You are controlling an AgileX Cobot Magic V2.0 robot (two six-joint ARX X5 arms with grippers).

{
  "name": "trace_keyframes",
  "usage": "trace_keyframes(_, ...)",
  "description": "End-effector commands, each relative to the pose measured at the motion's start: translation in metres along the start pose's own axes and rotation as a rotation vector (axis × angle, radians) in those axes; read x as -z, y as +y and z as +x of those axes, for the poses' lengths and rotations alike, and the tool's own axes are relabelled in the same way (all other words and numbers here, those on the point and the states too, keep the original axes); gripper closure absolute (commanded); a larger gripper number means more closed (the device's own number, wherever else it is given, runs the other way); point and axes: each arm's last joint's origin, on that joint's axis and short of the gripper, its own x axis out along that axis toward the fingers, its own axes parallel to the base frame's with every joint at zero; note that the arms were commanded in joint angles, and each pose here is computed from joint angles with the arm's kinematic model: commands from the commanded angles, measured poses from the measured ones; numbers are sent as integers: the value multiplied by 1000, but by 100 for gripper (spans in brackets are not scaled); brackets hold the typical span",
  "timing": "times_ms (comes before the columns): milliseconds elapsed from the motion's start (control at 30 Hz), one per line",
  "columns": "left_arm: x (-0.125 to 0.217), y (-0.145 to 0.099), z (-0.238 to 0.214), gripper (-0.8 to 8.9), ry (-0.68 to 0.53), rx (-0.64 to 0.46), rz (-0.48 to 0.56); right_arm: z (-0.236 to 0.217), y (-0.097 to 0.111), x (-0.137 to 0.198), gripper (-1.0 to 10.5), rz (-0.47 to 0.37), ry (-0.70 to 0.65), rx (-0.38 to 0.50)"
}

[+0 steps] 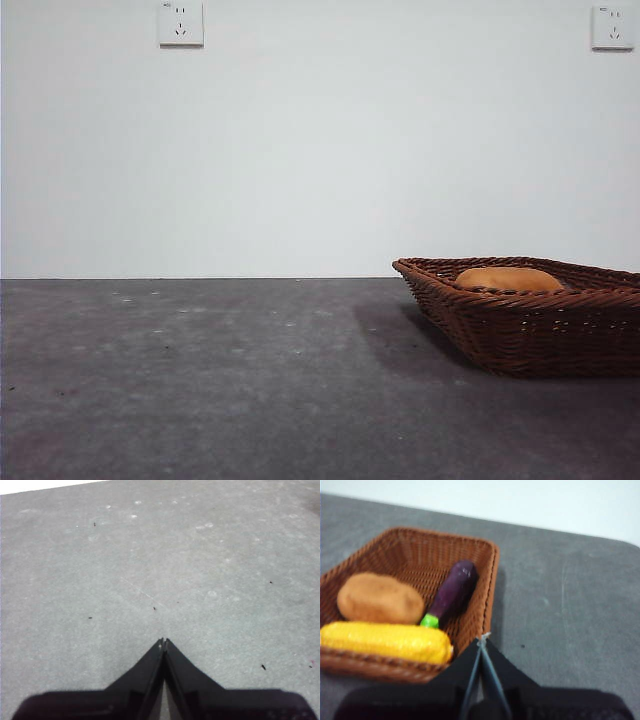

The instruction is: Help me put the vegetables on the table into the basket

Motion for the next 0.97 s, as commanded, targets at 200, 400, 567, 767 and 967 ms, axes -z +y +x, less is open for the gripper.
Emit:
trace_keyframes(200,2,0,1,817,2,-2,-9,2,0,3,946,32,-3,26)
trace_keyframes(400,2,0,1,817,2,-2,-9,2,0,4,946,35,-3,24)
trace_keyframes(567,2,0,1,817,2,-2,-9,1,0,3,946,35,-1,24)
trace_keyframes(767,2,0,1,818,2,-2,-9,1,0,3,946,35,-1,24)
trace_keyframes(967,2,0,1,817,2,-2,-9,1,0,3,946,35,-1,24)
